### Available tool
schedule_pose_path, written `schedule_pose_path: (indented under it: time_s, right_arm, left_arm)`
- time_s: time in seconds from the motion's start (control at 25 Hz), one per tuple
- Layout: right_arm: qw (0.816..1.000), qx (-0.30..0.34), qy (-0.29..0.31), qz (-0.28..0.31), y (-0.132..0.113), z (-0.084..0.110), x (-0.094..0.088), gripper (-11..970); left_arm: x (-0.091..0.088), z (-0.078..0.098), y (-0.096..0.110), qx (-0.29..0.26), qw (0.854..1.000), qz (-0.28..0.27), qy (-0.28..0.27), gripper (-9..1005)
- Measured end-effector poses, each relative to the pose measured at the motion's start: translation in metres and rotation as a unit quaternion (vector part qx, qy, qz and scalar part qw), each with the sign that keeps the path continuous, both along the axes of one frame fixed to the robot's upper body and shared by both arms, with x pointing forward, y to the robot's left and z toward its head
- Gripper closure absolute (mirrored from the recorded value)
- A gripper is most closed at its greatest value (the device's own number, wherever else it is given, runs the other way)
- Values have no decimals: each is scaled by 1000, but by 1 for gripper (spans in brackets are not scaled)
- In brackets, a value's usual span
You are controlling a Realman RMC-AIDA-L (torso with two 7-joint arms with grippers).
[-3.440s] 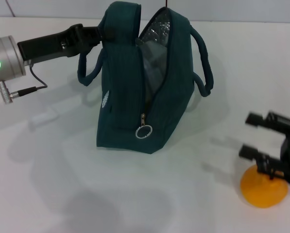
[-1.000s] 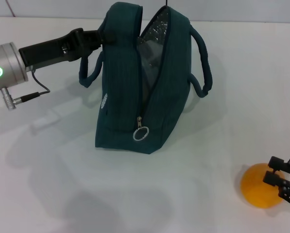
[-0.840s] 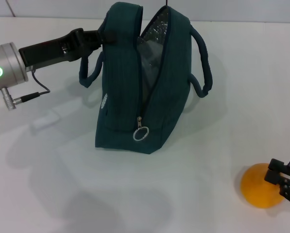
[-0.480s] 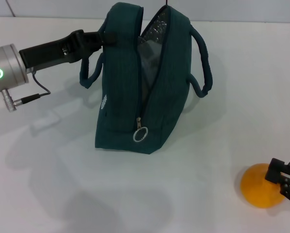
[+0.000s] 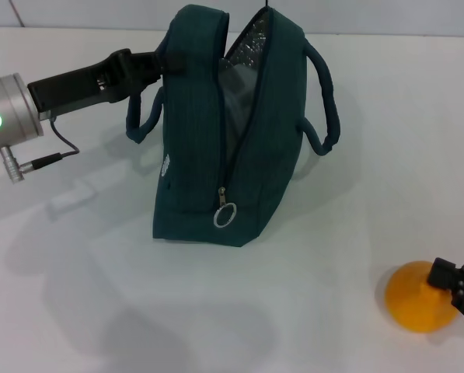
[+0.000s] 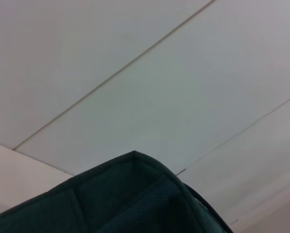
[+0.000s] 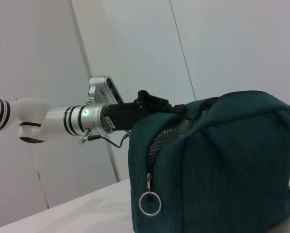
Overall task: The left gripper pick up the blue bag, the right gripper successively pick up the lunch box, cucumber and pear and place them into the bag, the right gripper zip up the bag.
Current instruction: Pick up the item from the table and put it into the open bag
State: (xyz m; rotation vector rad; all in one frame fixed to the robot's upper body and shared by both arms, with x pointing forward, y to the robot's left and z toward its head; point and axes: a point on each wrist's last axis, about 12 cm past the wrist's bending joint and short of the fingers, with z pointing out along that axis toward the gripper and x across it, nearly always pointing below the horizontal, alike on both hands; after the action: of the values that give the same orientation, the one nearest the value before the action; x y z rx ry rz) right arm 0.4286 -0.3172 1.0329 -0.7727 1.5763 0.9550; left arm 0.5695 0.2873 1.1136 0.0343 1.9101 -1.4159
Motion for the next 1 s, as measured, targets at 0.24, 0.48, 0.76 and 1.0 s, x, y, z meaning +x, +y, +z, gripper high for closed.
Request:
schedule_pose_path:
  time_s: [0.24, 0.48, 0.76, 1.0]
  right_arm:
    - [1000, 3, 0, -7, -1, 0, 1, 913]
    - [999, 30, -13, -5, 1, 6, 0, 933]
    - [989, 110, -94, -17, -3, 35, 8, 934]
    - [974, 156, -166, -8, 11, 65, 46, 933]
  left_arm:
    - [-1, 1, 0, -3, 1000, -6, -4, 940]
    - [-1, 1, -1, -3, 1000, -7, -5, 940]
    - [-1, 4, -4, -5, 1000, -19, -9, 941]
    - [-1, 7, -18, -15, 999, -46, -14, 941]
